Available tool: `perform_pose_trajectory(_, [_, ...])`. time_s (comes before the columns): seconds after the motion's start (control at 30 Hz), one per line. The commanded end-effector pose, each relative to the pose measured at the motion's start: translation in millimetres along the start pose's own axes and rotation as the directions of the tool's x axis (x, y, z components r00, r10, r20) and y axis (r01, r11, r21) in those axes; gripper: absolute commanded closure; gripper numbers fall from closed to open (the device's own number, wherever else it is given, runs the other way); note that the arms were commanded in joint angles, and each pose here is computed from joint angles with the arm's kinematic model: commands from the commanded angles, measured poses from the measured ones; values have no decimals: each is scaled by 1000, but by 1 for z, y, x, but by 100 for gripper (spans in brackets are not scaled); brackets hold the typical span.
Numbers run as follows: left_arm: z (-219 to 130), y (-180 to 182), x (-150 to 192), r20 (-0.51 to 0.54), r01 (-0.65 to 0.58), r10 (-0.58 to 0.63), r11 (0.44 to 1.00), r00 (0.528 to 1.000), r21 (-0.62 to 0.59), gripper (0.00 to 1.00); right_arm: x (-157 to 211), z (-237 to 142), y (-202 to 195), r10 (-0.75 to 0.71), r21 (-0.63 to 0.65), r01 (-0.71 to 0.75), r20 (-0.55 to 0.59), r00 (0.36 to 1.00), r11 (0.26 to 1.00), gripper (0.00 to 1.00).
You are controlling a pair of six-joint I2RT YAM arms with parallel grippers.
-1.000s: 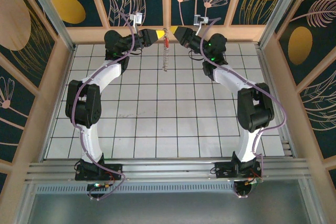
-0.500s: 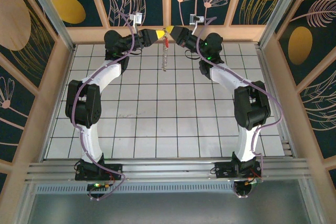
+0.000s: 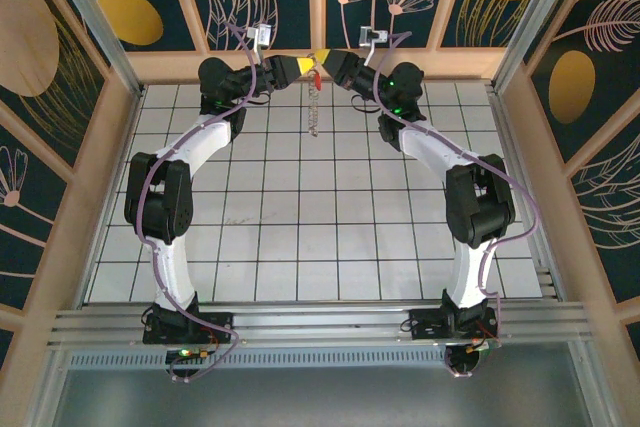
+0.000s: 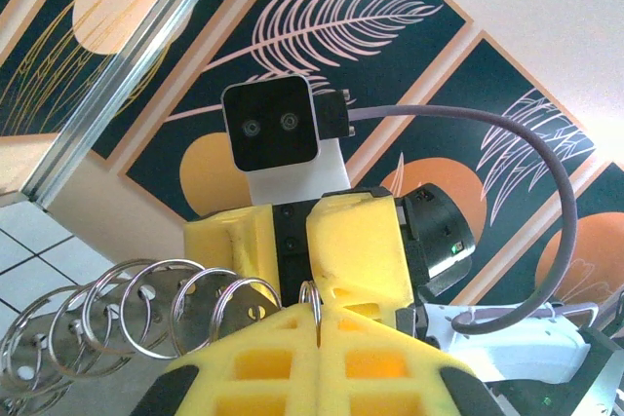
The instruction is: Put the keys on the keyring
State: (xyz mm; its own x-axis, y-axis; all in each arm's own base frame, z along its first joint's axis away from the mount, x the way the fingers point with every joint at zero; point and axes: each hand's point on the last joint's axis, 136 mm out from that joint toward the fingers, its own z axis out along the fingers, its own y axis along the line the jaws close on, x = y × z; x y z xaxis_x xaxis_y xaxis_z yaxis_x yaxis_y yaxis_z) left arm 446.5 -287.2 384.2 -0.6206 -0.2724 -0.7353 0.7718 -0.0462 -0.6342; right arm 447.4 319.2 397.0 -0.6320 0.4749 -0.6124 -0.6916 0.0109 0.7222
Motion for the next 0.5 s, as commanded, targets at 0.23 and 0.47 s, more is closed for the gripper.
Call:
perform_pose_trajectory(0.23, [2, -26, -15, 34, -91, 90, 995, 995, 30, 100, 8, 1, 20, -40, -62, 39, -16, 999, 997, 80])
perform_pose_trajectory(0.47, [2, -26, -15, 35, -91, 90, 995, 995, 30, 100, 8, -2, 19, -38, -55, 37, -13, 999, 998, 99])
